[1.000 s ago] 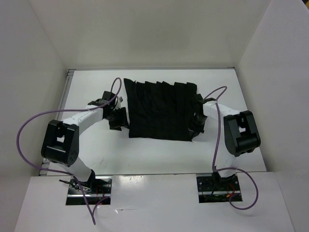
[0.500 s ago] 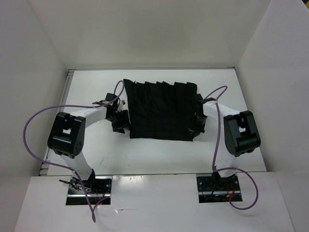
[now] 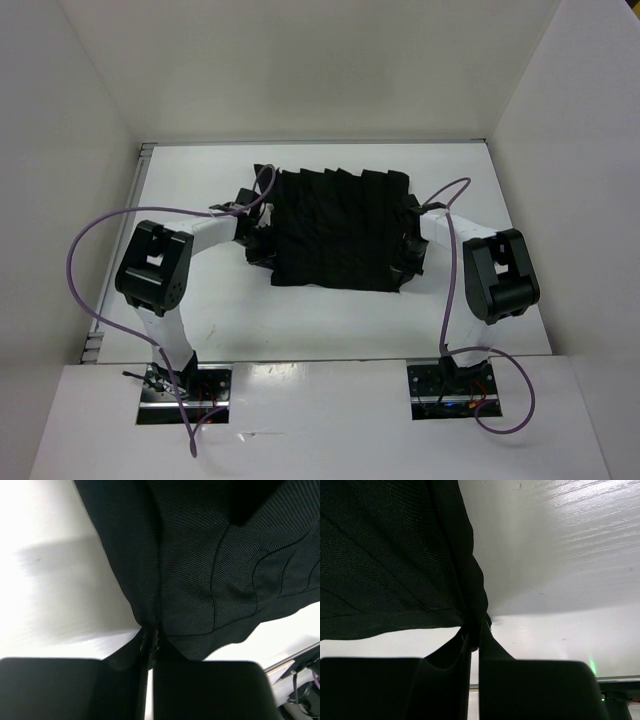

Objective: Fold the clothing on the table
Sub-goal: Fold the skirt

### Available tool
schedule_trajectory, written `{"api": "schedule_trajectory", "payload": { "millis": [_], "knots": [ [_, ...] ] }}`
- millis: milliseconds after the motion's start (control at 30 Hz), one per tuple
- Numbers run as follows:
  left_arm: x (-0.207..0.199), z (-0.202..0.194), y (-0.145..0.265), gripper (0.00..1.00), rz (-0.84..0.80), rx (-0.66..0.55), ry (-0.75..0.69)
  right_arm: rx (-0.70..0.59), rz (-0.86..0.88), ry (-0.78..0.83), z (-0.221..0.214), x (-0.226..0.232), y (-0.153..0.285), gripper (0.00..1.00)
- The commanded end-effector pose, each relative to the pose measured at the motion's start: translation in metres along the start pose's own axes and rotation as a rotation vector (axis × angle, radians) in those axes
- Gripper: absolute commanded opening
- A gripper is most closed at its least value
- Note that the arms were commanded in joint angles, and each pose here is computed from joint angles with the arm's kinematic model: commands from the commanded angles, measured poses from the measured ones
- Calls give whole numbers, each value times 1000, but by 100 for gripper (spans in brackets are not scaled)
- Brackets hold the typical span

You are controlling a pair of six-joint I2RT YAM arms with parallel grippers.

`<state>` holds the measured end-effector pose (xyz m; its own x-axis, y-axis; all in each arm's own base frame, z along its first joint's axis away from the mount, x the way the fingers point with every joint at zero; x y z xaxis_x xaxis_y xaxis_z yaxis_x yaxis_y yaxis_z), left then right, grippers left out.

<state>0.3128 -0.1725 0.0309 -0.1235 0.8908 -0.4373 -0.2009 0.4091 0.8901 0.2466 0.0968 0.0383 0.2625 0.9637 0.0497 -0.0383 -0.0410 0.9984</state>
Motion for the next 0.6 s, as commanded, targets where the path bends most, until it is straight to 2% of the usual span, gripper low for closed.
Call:
{"api": "schedule_trajectory", "payload": {
  "millis": [0,100,167,233,300,433,567],
  "knots": [
    [36,-23,-28,0,178,67,-13,-26,-8,-2,4,3,6,0],
    [26,-26,-18,0,130,71,-25,-30,-16,-2,5,2,5,0],
    [13,-2,8,0,123,-32,-55,-37,-26,-2,5,0,8,0],
    [23,13,31,0,189,-84,-61,-52,-30,-13,11,-2,10,0],
    [41,28,51,0,331,-136,-74,-75,-60,-22,17,-8,12,0],
    [68,21,45,0,468,-87,-89,-105,-116,-33,29,-16,16,0],
    [68,7,31,0,408,-47,-84,-108,-102,-33,31,-13,18,0]
  ]
}}
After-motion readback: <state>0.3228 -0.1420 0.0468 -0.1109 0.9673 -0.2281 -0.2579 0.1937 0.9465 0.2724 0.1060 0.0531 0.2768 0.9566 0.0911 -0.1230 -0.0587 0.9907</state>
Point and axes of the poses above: each gripper's point midway between its finger pads, its own y axis back along the fingers, its own x axis along the line the jaws close on, z = x × y, the point moved 2 cm from there along y, back along the fingers, and after that the axes turned 5 degrees about y, right-handed, at the moved point
